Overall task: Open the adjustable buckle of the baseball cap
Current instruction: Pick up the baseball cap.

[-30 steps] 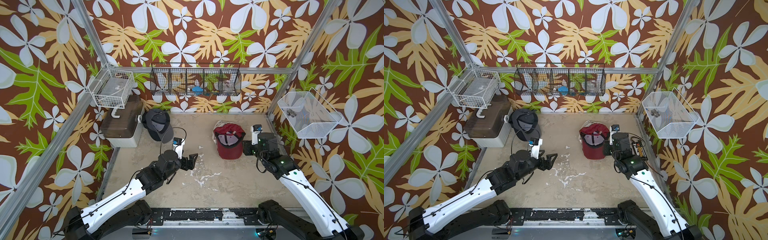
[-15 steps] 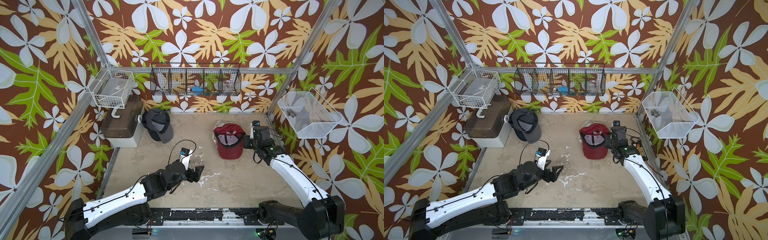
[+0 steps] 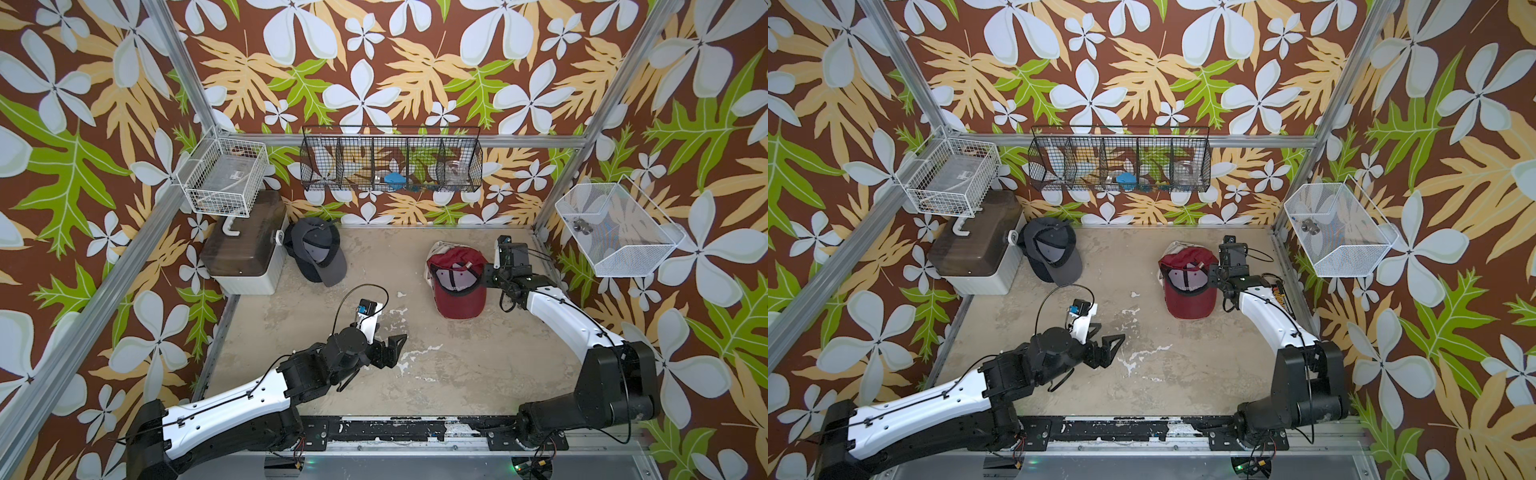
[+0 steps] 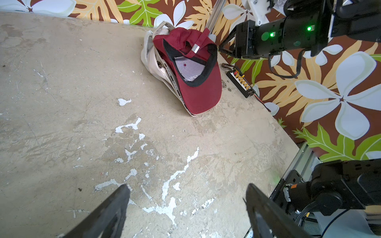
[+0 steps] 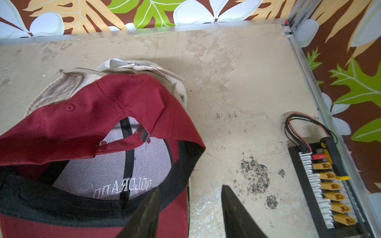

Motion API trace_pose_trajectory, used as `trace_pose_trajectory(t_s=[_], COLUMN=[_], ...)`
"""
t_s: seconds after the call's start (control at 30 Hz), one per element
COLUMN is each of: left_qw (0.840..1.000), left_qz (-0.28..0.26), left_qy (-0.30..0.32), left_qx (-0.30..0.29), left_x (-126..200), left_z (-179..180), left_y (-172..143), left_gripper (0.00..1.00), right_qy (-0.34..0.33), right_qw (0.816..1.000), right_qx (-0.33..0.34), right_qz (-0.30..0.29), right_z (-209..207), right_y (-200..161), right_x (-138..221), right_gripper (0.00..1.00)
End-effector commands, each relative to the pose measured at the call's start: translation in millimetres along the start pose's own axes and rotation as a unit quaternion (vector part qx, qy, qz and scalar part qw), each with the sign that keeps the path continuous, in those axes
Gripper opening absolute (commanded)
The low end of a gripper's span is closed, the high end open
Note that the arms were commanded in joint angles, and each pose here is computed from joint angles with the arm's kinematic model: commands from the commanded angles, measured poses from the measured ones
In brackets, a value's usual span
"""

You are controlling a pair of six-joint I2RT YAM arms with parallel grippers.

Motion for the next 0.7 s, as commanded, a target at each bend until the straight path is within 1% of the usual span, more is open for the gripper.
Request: trace_pose_trajectory(t_s=[0.0,0.23,0.4,0.67], left_qw=[1.000,1.000,1.000,1.000], left_qz=[-0.011,-0.010,-0.011,-0.006], left_qy=[-0.007,-0.014,-0.012,-0.015], left_qx=[0.003,0.010,0.010,0.009], left_x=[0.9,1.1,1.4,-1.4], left_z=[-1.5,-0.8,-0.1,-1.3], left_y=[2.5,-0.2,-1.4,-2.3], left_gripper=[0.89,0.89,0.89,0.89], right_qy=[0.005,-0.001,-0.003,0.016], right_qw=[1.000,1.000,1.000,0.999], right_qx=[-0.007,-0.017,-0.022,-0.036], right_qz=[-0.011,0.010,0.014,0.012], right_z=[1.7,-2.7,-5.1,-5.3], right_y=[5.6,3.1,2.4,5.1], right_x=[-5.8,-28.1,-35.0,-42.9], right_gripper=[0.50,0.48,0.48,0.46])
Point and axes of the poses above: each gripper's point midway between its finger pads, its own x axis back along the fingers, its own z axis along the line the jaws close on, y = z × x, the point moved 10 cm from there along x, back along the fingers, and after that the axes turned 4 degrees about -x, right-handed, at the moved point
